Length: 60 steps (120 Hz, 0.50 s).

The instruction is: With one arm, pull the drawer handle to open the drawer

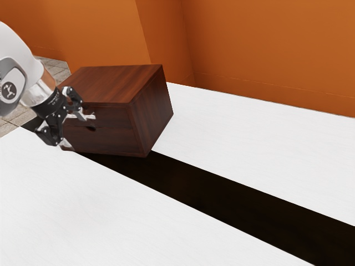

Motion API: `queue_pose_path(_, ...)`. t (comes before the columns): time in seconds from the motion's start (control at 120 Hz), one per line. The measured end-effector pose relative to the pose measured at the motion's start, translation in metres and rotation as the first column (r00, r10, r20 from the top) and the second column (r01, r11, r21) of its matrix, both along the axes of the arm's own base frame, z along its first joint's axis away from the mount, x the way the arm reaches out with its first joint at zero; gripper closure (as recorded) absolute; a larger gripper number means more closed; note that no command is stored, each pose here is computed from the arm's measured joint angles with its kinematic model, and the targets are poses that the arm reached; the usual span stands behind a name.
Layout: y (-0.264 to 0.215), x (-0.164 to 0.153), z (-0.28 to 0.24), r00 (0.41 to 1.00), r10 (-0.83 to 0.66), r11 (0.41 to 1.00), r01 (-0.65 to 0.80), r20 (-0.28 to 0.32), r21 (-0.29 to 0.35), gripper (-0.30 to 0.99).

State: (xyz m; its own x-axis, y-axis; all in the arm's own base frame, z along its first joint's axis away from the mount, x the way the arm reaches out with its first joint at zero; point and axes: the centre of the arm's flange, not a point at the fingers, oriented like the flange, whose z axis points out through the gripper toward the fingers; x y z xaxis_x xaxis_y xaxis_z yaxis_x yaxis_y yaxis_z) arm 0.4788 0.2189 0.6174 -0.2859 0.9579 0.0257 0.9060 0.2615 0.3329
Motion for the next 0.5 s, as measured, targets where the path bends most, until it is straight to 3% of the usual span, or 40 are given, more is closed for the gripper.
queue_pose_path(0.333,0.020,-0.001,-0.003,0.999,0.029,0.999,-0.029,0.021,-0.018,0.08)
queue_pose_path(0.5,0.030,0.003,-0.013,0.999,0.041,0.999,-0.041,-0.009,0.007,0.08)
